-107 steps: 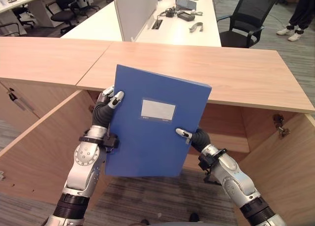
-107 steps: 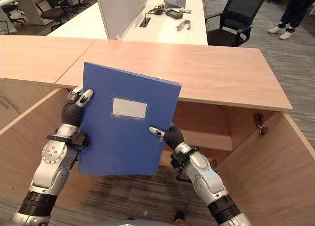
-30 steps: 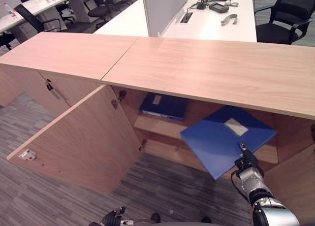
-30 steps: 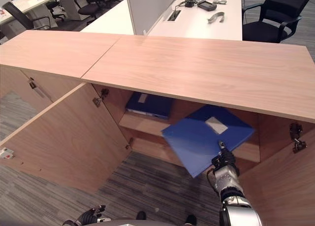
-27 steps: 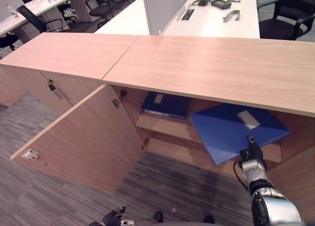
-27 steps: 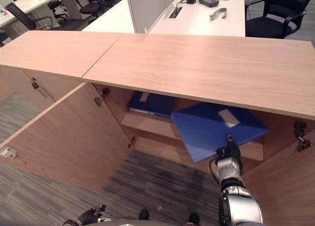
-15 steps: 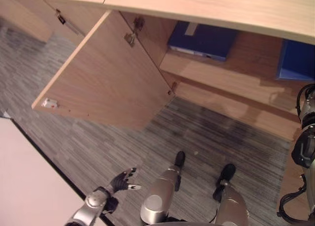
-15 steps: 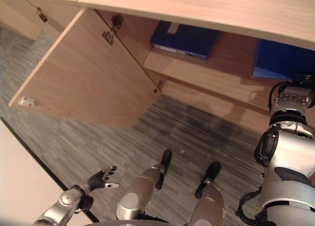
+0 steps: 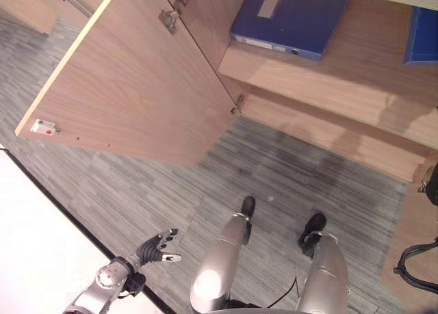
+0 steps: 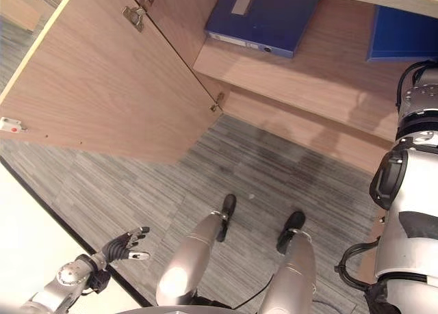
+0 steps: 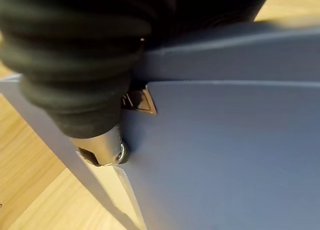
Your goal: Put the empty folder in the office cabinet
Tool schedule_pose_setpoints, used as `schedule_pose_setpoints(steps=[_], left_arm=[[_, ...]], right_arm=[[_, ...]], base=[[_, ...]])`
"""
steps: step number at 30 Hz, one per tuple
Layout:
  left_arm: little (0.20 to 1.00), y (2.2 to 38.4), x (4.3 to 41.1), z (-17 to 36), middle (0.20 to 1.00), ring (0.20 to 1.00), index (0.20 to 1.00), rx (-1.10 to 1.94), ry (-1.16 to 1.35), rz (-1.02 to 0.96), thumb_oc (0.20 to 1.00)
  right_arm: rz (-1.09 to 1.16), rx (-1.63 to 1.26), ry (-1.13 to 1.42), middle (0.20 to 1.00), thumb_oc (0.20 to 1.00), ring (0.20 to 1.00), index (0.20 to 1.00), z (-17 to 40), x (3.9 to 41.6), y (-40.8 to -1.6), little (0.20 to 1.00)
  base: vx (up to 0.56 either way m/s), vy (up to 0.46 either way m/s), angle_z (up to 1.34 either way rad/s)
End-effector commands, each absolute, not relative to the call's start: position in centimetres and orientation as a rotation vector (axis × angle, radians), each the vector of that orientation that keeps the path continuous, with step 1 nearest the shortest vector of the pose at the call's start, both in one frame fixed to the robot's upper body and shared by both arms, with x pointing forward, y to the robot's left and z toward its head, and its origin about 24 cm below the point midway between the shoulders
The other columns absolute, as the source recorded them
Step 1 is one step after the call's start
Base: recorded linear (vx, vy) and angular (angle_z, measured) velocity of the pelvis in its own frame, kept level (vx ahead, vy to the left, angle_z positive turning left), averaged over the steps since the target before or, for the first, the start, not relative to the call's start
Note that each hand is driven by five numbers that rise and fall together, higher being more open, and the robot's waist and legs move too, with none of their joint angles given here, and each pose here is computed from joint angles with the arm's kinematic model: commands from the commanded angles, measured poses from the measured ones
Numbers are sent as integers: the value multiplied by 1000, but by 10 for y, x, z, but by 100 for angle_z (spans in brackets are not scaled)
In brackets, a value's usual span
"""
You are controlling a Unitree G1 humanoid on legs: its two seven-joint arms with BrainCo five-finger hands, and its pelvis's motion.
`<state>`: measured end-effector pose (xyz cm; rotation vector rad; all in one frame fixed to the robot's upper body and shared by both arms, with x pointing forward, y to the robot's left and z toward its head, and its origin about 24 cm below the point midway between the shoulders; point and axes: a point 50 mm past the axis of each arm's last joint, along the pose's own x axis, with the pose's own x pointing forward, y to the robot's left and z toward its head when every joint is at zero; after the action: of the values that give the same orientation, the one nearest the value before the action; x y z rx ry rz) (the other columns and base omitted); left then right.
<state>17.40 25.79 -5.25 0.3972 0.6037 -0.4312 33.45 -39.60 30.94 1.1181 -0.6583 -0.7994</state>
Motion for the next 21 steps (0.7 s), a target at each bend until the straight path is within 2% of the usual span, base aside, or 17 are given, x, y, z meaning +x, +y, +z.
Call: schedule_pose_setpoints(steps=[1, 7, 8, 11, 13, 14, 15, 16, 17, 21], left_arm=[[1000, 279, 157, -53, 1000, 1000, 1000, 417, 658, -392, 1000], [1000, 280, 158, -47, 1000, 1000, 1000, 433, 647, -440, 1000], [1000, 285, 171, -57, 1000, 1000, 1000, 729, 645, -389, 1000], [1000, 271, 191, -56, 1000, 1000, 1000, 799, 593, -423, 1000], [1000, 262, 190, -63, 1000, 1000, 1000, 788, 580, -433, 1000], [1000, 248, 176, -66, 1000, 1000, 1000, 509, 622, -519, 1000], [1000, 237, 193, -67, 1000, 1000, 1000, 462, 602, -420, 1000], [1000, 240, 185, -69, 1000, 1000, 1000, 458, 602, -454, 1000], [1000, 252, 200, -52, 1000, 1000, 1000, 775, 489, -433, 1000], [1000, 241, 220, -22, 1000, 1000, 1000, 850, 310, -430, 1000]], right_arm=[[-768, 937, -886, 200, 200, 200, 200, 366, 299, -414, 200], [-713, 925, -1000, 200, 200, 200, 200, 408, 284, -406, 200], [-683, 936, -985, 200, 200, 200, 200, 418, 294, -389, 200], [-731, 886, -1015, 200, 200, 200, 200, 425, 289, -387, 200], [-719, 858, -1037, 200, 200, 200, 200, 438, 284, -383, 200], [-689, 828, -1038, 200, 200, 200, 200, 438, 283, -384, 200], [-699, 865, -1016, 200, 200, 200, 200, 432, 289, -382, 200], [-707, 819, -1015, 200, 200, 200, 200, 436, 286, -383, 200], [-761, 839, -1030, 200, 200, 200, 200, 433, 278, -393, 200], [-810, 825, -1018, 200, 200, 200, 200, 430, 279, -393, 200]], base=[[0, 0, 0], [7, 3, 1], [18, 11, 6], [-12, 10, 4], [-5, 1, -6], [0, 0, 0], [-26, -4, -3], [0, 13, -3], [-12, -25, -7], [-23, -15, 11]])
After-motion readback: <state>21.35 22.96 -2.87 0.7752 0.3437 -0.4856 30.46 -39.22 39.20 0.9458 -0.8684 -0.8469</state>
